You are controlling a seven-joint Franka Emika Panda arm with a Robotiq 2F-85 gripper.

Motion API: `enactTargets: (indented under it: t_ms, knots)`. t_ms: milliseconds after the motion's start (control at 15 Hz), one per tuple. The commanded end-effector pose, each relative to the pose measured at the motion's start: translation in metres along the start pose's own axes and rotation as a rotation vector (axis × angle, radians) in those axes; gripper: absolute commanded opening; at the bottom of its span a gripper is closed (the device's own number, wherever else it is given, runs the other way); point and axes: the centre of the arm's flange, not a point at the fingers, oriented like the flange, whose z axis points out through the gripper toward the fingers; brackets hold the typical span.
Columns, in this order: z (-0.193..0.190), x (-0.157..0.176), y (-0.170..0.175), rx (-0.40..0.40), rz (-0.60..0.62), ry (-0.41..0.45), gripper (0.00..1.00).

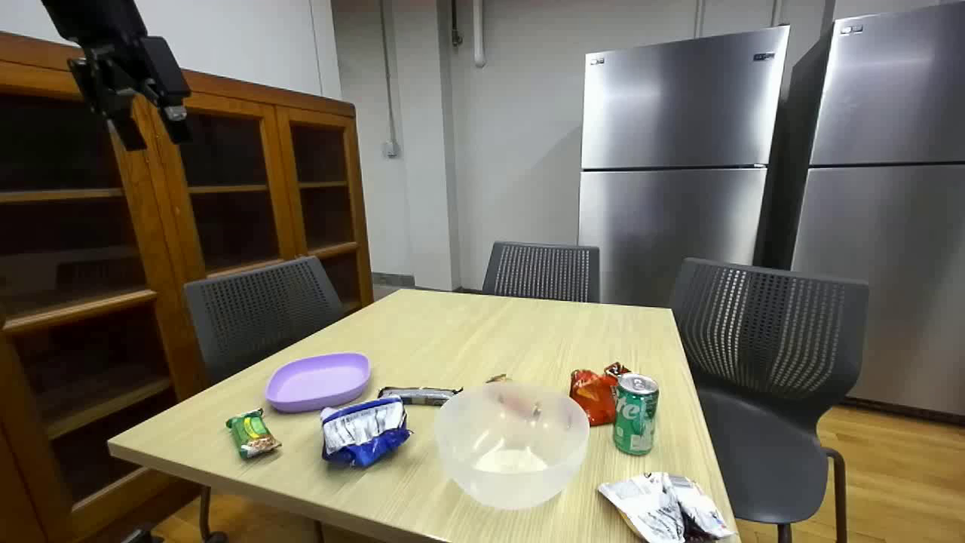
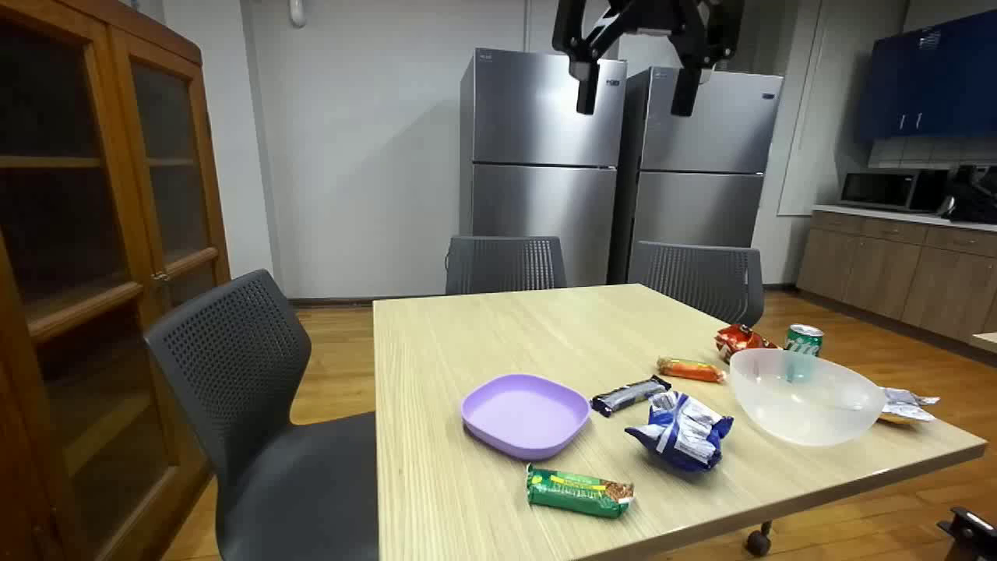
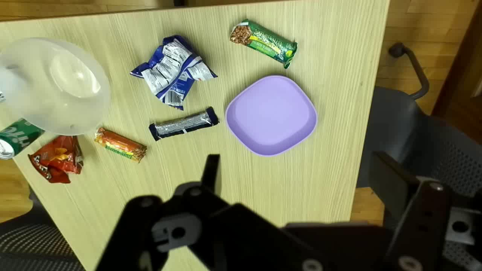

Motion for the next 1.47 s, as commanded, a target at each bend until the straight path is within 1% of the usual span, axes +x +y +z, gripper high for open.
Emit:
enactTargets:
  t_ms: [0,1133,1267,1400]
  knots:
    - [0.000,0.000,0.000,0.000,0.000,0.000,1.00]
    - [0.000,0.000,0.000,0.000,0.000,0.000,1.00]
    - [0.003,-0.011,-0.014,0.003,-0.037,0.020,1.00]
    - [0.017,-0.016,-0.032,0.015,-0.076,0.004,1.00]
